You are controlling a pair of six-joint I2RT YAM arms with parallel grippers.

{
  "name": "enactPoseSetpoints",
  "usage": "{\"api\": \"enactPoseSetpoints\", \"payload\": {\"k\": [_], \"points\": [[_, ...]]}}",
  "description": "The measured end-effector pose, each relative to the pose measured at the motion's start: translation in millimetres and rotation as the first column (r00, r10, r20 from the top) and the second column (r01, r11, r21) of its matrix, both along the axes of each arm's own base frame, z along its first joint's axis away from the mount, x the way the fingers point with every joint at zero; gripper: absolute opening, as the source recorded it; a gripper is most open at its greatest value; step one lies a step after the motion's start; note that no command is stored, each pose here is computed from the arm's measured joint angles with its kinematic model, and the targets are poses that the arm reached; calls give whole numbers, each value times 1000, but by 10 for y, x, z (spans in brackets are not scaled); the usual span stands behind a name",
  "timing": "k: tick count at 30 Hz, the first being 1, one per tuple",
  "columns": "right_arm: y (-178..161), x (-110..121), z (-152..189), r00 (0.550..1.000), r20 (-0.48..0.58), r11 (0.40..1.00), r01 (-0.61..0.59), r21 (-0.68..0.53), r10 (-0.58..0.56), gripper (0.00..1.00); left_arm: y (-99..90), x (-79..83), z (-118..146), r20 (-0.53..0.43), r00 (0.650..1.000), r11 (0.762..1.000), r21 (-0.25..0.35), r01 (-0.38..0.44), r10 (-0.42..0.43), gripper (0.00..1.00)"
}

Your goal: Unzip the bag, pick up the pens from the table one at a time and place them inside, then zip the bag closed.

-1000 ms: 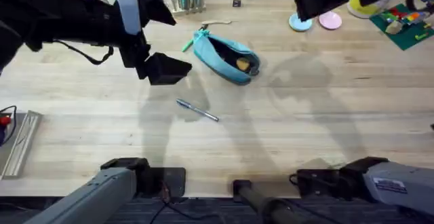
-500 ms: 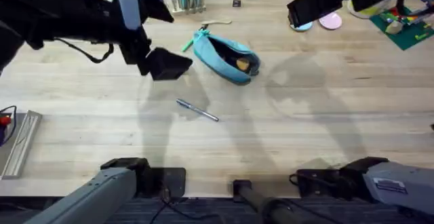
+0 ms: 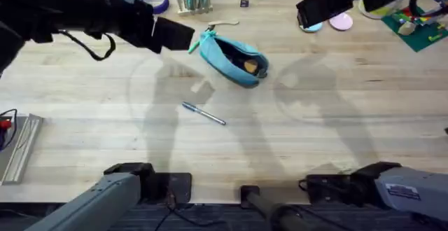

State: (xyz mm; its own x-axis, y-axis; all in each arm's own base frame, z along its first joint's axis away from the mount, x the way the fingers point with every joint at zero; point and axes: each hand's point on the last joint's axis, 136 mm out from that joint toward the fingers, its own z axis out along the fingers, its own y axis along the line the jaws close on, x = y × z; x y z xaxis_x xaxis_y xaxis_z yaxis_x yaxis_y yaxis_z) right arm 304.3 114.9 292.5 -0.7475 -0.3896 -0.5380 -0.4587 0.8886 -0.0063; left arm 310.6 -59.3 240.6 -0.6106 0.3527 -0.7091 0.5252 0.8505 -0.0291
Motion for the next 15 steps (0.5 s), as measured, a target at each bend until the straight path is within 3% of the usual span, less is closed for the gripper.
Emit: {"api": "enactPoseSetpoints", "payload": {"k": [7,11,15], "points": [[6,17,6,1000,6,1000,0,2,0,998,141,172,68,71,996,996,60,-62,58,991],[16,47,-9,1000,6,1000,0,2,0,998,199,272,-58,27,996,993,85,-83,81,991],[25,74,-56,1000,-8,1000,0,-3,0,998,236,475,-197,-31,995,991,98,-92,95,991]]}}
